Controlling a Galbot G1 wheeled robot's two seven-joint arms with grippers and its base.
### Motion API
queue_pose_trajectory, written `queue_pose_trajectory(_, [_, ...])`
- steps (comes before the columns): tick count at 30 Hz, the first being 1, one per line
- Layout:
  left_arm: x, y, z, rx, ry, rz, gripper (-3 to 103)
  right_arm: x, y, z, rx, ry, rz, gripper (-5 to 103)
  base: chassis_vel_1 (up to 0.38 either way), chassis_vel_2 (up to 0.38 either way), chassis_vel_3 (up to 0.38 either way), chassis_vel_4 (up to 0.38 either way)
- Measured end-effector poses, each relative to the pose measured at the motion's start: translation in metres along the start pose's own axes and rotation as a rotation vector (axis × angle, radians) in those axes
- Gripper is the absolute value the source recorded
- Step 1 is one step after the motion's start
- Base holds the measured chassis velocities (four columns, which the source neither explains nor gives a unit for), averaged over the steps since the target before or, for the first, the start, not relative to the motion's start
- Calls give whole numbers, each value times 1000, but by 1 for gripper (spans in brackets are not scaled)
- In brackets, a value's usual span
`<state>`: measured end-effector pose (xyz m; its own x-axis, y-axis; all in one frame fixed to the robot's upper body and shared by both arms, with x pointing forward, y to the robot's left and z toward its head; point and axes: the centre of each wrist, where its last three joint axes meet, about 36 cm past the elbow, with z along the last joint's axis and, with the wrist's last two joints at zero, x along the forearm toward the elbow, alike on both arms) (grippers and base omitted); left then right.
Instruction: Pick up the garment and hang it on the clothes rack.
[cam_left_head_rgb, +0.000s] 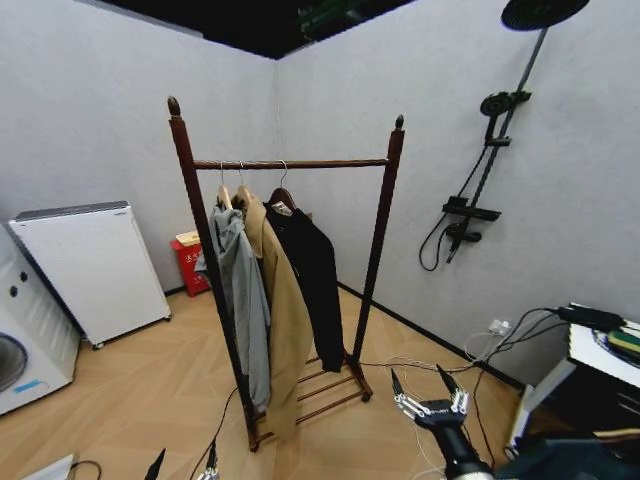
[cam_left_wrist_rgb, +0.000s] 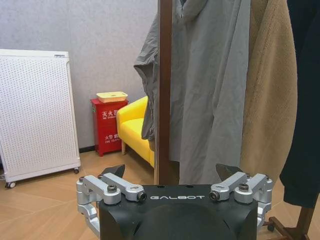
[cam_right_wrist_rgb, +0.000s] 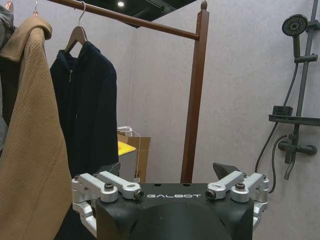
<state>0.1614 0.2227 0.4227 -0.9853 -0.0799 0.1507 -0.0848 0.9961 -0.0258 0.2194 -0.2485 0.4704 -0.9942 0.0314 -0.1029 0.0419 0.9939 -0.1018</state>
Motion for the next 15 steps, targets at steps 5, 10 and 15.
queue_pose_trajectory(5, [0,0,0,0,0,0,100,-2,0,0,-3,-6,-1,100,0,0,0,0])
queue_pose_trajectory(10, [0,0,0,0,0,0,100,-4,0,0,-6,-10,-2,100,0,0,0,0])
queue_pose_trajectory(15, [0,0,0,0,0,0,100,-6,0,0,-8,-11,-3,100,0,0,0,0])
